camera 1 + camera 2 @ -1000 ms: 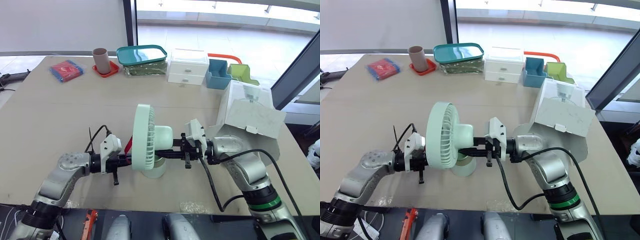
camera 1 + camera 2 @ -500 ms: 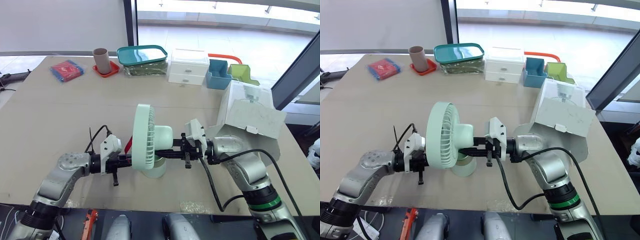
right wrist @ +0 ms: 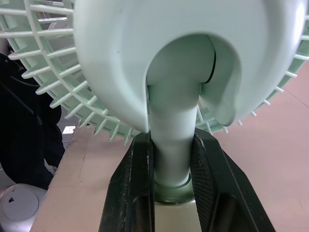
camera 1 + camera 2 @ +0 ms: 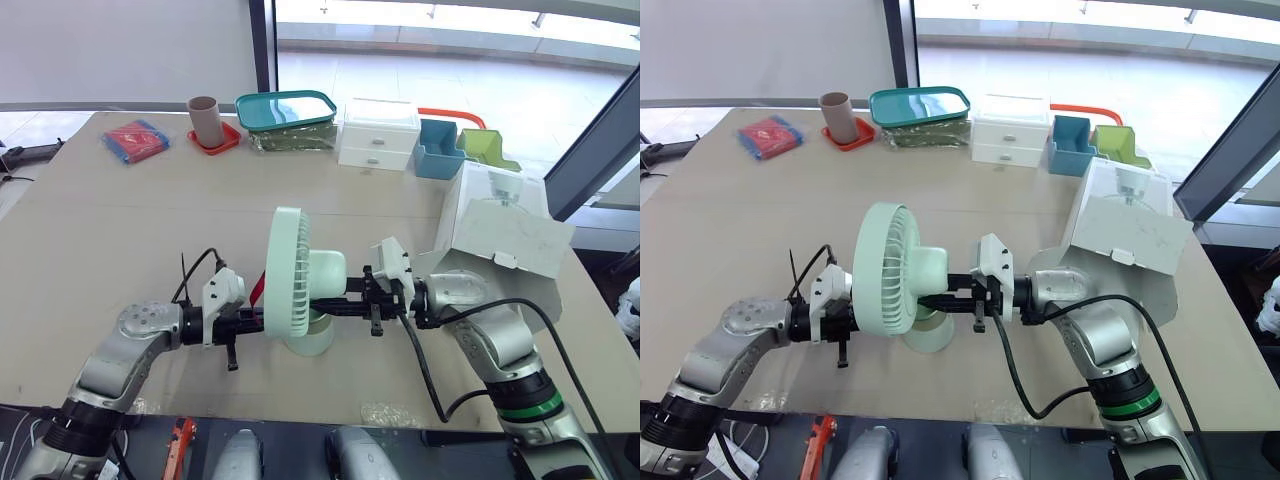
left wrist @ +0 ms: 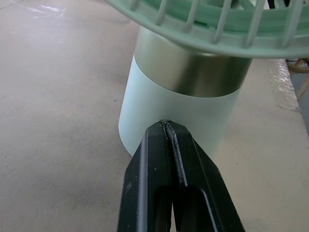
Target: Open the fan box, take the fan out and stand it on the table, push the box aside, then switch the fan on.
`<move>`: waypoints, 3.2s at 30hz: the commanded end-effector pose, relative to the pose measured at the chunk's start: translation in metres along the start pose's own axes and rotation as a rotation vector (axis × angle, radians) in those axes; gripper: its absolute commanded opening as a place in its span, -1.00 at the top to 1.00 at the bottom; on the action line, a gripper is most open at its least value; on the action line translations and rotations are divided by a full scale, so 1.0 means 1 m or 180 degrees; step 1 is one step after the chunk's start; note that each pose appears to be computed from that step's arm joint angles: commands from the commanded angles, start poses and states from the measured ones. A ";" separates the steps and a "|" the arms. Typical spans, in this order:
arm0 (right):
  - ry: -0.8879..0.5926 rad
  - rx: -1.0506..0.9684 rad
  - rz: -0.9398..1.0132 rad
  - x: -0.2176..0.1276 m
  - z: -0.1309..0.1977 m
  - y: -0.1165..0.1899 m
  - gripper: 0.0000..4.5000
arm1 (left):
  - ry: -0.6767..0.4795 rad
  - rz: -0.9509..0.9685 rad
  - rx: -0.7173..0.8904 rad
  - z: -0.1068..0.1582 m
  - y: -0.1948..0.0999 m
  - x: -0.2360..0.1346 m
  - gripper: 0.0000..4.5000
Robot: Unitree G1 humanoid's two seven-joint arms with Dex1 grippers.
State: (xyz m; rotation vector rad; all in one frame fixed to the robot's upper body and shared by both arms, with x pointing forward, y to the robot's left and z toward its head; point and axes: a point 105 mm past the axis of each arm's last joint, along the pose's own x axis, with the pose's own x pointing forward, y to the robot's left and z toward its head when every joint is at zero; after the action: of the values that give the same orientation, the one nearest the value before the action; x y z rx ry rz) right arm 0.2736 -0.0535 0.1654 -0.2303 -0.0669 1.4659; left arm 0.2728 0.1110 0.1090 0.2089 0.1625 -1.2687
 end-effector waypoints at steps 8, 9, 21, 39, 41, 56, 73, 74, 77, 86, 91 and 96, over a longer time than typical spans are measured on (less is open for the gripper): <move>-0.0015 -0.0064 -0.0110 -0.005 0.006 -0.004 0.81 | -0.0215 0.0042 0.0138 0.017 -0.001 -0.016 0.94; -0.0106 -0.0057 -0.0167 -0.005 0.015 -0.007 0.81 | -0.0224 0.0066 0.0140 0.018 0.001 -0.020 0.94; -0.0159 -0.0401 -0.0331 -0.007 0.056 -0.048 0.81 | -0.0100 0.0035 0.0280 0.015 0.004 -0.044 0.94; -0.0172 -0.0247 0.0020 0.030 0.043 -0.080 0.81 | -0.0226 -0.0041 0.0278 0.022 -0.005 -0.026 0.94; -0.0142 -0.0230 0.0067 0.032 0.039 -0.080 0.81 | -0.0224 -0.0042 0.0275 0.022 -0.005 -0.026 0.94; -0.0069 -0.0115 0.0142 0.034 0.020 -0.088 0.81 | -0.0606 0.0371 0.0528 0.035 0.005 -0.040 0.94; -0.0045 -0.0086 0.0186 0.028 0.018 -0.088 -0.30 | -0.0584 0.0360 0.0493 0.029 -0.002 -0.034 1.00; -0.0026 -0.0087 0.0178 0.025 0.017 -0.087 -0.30 | -0.0592 0.0355 0.0497 0.029 -0.001 -0.033 1.00; 0.0014 -0.0098 0.0137 0.018 0.013 -0.086 -0.69 | -0.0618 0.0347 0.0502 0.030 0.001 -0.031 1.00; 0.0118 -0.0171 -0.0113 -0.022 0.011 -0.075 -0.98 | -0.0583 0.0466 0.0500 0.028 0.010 -0.032 0.88; 0.0243 -0.0160 -0.0301 -0.052 -0.001 -0.043 -1.00 | -0.0541 0.0570 0.0368 0.022 0.011 -0.033 0.23; 0.0245 -0.0054 -0.0441 -0.057 -0.011 -0.011 -1.00 | -0.0434 0.0678 0.0348 0.013 0.008 -0.035 -0.43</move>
State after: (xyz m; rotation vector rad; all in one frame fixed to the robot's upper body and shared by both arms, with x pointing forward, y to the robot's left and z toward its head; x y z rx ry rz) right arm 0.3107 -0.1125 0.1559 -0.2923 0.0327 1.3529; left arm 0.2750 0.1407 0.1305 0.1896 -0.0432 -1.1093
